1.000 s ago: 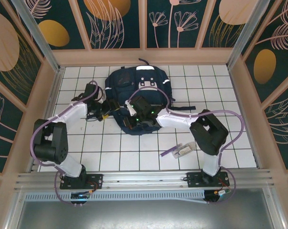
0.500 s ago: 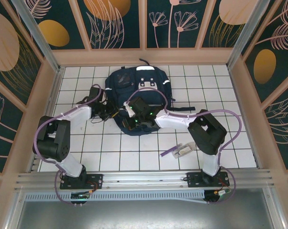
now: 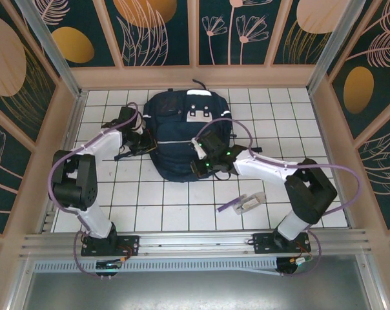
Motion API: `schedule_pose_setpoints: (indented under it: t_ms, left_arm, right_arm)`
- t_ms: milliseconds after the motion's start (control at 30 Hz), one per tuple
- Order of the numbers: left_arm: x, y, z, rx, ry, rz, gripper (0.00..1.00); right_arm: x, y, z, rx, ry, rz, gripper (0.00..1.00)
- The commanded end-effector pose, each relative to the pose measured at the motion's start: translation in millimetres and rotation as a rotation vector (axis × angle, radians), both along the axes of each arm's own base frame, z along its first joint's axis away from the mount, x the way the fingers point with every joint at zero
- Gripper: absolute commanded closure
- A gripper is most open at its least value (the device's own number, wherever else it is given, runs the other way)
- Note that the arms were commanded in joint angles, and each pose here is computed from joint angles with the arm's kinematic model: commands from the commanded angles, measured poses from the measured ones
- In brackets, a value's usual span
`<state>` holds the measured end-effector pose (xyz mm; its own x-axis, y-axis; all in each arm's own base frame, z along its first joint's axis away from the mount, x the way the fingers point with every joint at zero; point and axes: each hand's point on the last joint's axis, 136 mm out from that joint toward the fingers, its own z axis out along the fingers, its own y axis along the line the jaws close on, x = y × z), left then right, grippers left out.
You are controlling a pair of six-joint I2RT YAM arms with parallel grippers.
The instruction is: Pack the student bag
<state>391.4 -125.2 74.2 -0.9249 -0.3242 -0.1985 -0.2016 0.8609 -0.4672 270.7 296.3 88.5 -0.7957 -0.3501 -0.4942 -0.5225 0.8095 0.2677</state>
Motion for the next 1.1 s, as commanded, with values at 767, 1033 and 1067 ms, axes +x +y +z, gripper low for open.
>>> schedule_pose_setpoints:
  t_ms: [767,1033,1067]
  left_arm:
    - [-62.6,61.1,6.0,0.035,0.098,0.295,0.36]
    - [-54.2,81.7,-43.1,0.142,0.115,0.378,0.91]
    - [-51.0,85.1,-40.5,0.163,0.099,0.371,1.0]
  right_arm:
    - [-46.9,236.8,47.6,0.245,-0.094,0.452,1.0]
    - [-64.4,205.9,21.7,0.173,-0.041,0.418,1.0]
    - [-65.7,194.4,15.3,0.146,-0.038,0.401,1.0]
